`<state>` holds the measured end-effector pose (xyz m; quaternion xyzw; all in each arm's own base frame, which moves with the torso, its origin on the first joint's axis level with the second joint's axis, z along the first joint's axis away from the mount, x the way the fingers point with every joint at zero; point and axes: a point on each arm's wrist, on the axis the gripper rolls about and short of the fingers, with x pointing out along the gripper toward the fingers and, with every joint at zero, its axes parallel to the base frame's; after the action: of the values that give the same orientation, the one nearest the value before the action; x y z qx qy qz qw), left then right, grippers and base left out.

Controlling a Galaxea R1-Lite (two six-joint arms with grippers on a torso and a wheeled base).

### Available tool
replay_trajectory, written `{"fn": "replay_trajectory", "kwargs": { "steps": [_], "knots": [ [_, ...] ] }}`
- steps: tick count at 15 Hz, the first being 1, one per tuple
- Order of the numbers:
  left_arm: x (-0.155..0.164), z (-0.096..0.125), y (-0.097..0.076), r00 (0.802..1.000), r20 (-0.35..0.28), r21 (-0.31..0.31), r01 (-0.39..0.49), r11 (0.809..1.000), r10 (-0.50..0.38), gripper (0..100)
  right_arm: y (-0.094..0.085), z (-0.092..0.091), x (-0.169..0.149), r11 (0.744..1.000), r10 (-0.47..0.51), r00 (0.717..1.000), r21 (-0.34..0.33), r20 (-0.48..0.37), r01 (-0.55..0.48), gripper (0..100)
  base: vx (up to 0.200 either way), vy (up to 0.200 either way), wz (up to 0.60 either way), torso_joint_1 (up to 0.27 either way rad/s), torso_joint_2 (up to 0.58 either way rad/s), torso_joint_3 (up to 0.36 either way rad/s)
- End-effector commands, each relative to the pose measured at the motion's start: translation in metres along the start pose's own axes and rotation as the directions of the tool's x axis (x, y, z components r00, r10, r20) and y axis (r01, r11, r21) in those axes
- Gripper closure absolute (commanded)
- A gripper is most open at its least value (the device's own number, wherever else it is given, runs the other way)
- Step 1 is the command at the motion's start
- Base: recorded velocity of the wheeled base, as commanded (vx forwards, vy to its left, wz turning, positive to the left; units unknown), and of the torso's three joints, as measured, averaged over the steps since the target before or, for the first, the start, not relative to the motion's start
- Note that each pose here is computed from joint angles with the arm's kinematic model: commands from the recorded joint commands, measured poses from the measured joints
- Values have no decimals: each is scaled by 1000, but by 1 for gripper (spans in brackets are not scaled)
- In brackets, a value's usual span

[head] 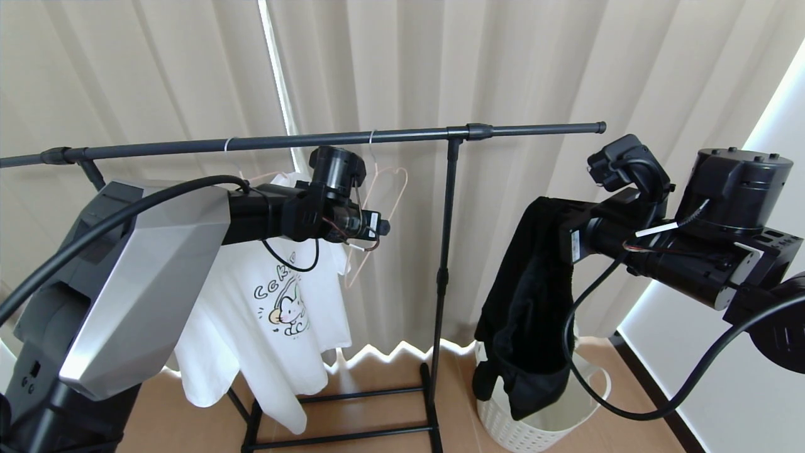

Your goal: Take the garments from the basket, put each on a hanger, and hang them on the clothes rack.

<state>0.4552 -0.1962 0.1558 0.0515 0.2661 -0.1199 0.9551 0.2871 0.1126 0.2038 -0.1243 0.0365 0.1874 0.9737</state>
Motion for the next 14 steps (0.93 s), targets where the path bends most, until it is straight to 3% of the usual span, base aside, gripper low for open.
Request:
{"fn": "replay_trajectory", "kwargs": {
  "steps": [1,2,3,14],
  "knots": [
    [4,-3,-1,1000,-9,1,1,1000,-1,0,0,0,0,1000,0,1000,-1,1,0,100,0,0,0,0,0,0],
    [4,-4,-1,1000,-12,1,2,1000,-2,0,0,0,0,1000,0,1000,-1,1,0,100,0,0,0,0,0,0],
    [4,-4,-1,1000,-12,1,0,1000,0,100,0,0,0,1000,0,1000,-1,1,0,100,0,0,0,0,0,0],
    [1,-1,1,1000,-1,-13,-6,1000,6,100,-1,3,-2,1000,-2,1000,0,10,2,100,0,0,0,0,0,0]
  ]
}}
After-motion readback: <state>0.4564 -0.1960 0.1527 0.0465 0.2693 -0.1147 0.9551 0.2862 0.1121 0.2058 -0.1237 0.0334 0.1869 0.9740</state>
